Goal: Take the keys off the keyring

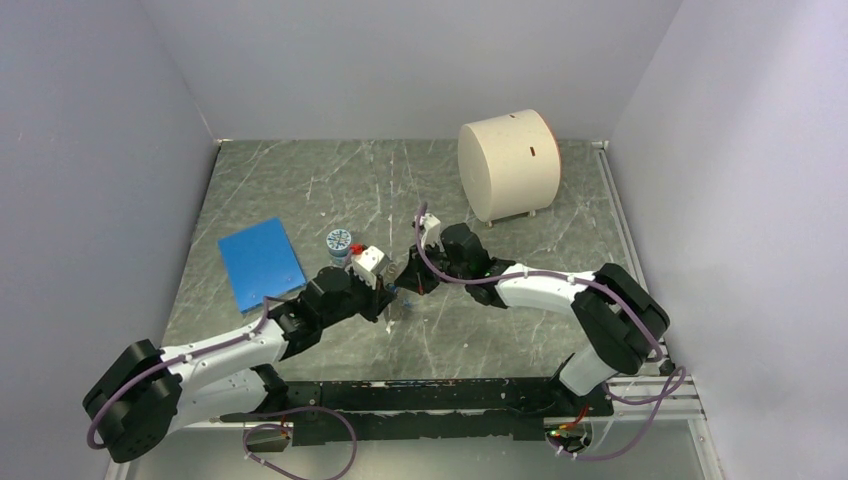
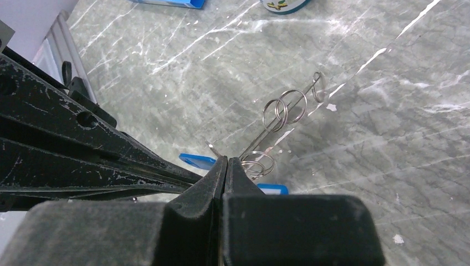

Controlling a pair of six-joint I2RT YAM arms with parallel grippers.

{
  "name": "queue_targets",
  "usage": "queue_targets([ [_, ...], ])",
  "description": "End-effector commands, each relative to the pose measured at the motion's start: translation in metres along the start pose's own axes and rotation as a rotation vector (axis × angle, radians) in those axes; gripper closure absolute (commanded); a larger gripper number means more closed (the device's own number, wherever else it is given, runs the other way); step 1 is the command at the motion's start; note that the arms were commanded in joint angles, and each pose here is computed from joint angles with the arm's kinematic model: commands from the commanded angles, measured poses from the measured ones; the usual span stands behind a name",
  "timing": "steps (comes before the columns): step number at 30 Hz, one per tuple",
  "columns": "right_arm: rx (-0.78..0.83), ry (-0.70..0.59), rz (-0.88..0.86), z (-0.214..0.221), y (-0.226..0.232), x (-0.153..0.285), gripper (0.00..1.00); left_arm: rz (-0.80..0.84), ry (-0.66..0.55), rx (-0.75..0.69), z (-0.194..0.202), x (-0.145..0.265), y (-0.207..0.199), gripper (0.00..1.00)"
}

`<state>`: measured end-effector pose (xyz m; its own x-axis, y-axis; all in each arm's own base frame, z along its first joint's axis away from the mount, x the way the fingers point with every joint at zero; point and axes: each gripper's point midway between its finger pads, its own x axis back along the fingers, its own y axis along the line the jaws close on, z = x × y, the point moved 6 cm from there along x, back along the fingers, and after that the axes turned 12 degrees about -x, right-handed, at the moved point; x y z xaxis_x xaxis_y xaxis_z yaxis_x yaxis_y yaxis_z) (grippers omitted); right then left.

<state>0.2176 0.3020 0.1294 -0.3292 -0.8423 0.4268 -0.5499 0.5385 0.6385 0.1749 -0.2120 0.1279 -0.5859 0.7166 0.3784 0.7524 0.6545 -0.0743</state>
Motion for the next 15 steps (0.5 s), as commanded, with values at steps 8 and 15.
queue_targets([
  [8,-0.028,-0.060,-0.107,-0.021,-0.005,0.000,1.00,0.155,-0.152,-0.136,-0.021,0.014,-0.015,0.97],
  [15,-0.029,-0.064,-0.172,-0.022,-0.005,0.005,1.00,0.159,-0.162,-0.147,-0.018,0.019,-0.015,0.97],
])
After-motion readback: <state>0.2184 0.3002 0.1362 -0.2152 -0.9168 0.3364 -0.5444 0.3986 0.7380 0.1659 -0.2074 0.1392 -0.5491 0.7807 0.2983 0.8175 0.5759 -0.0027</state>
